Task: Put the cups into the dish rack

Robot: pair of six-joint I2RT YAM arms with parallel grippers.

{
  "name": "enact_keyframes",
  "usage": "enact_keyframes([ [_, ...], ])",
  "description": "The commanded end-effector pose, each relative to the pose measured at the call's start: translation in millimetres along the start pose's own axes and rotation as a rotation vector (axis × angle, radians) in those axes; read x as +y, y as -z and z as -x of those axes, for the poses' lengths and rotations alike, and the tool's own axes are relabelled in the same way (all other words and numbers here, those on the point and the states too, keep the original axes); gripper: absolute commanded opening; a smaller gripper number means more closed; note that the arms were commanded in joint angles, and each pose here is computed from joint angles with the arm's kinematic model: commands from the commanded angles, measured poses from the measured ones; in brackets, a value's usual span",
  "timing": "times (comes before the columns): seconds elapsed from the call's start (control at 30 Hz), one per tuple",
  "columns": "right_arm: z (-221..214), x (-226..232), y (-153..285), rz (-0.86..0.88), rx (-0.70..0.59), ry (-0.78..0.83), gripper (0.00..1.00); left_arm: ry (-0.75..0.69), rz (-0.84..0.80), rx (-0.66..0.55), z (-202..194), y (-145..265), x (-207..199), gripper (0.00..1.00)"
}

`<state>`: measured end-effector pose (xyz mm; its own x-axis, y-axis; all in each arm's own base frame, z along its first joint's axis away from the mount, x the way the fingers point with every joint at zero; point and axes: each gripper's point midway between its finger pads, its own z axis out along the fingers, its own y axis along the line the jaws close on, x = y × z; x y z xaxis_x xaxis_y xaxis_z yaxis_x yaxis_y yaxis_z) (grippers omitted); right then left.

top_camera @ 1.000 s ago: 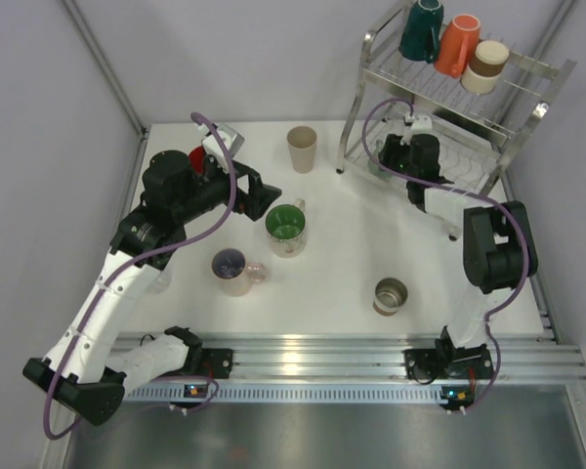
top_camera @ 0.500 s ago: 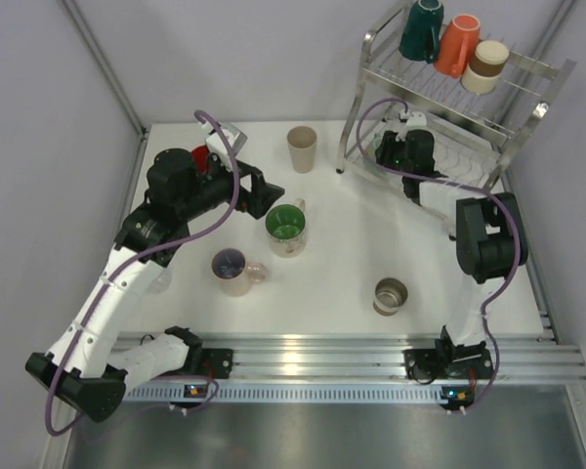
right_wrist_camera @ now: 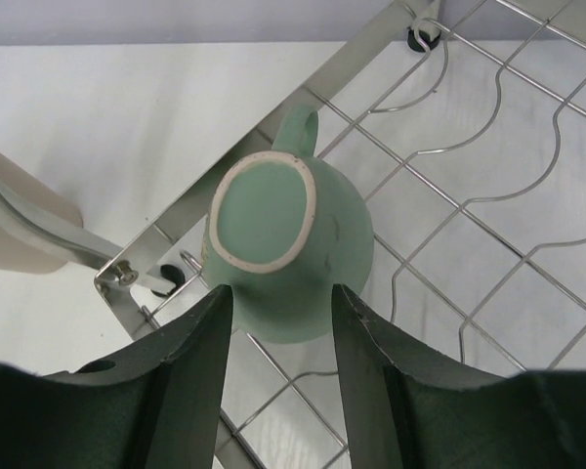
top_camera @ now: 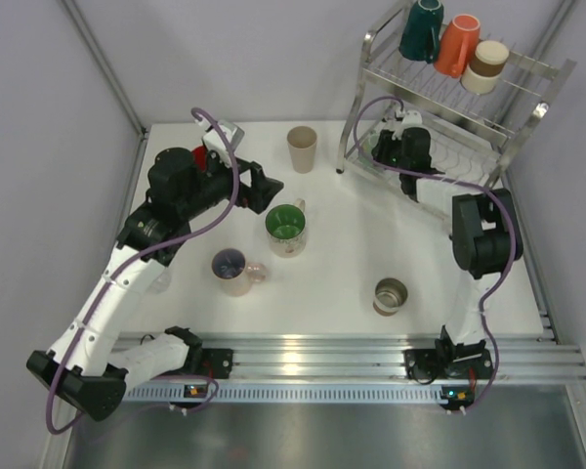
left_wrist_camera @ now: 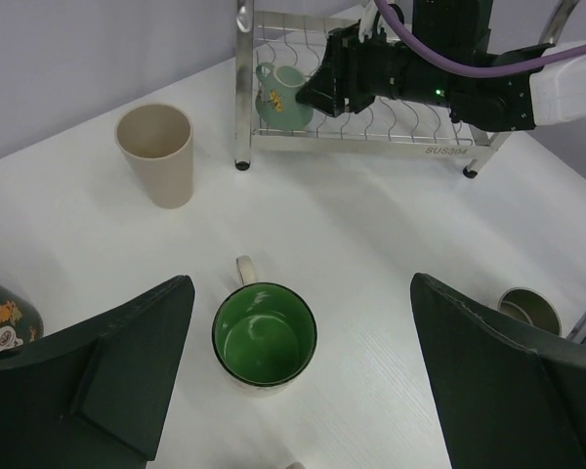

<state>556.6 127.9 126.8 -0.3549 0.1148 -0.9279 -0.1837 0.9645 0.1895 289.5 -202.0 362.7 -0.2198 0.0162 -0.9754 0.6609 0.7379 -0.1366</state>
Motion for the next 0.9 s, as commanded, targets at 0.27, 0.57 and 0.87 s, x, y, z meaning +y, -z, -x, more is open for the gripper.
enact_keyframes([
  [0.27,70.9,19.4,75.0,0.003,-0.103,-0.039,0.45,0.139,0.052,-0.098,23.9,1.2,2.7,0.98],
  [0.57,19.1,60.7,195.5,-0.127,0.24,-0.109,0.35,0.089,-0.09,-0.025,3.6,9.4,-21.8,0.98],
  [0.87,-22.3,102.2,298.0,-0.015,0.373,-0.104,0.37,0.079,-0.014,-0.057,-0.7,27.0,-13.0,0.98],
])
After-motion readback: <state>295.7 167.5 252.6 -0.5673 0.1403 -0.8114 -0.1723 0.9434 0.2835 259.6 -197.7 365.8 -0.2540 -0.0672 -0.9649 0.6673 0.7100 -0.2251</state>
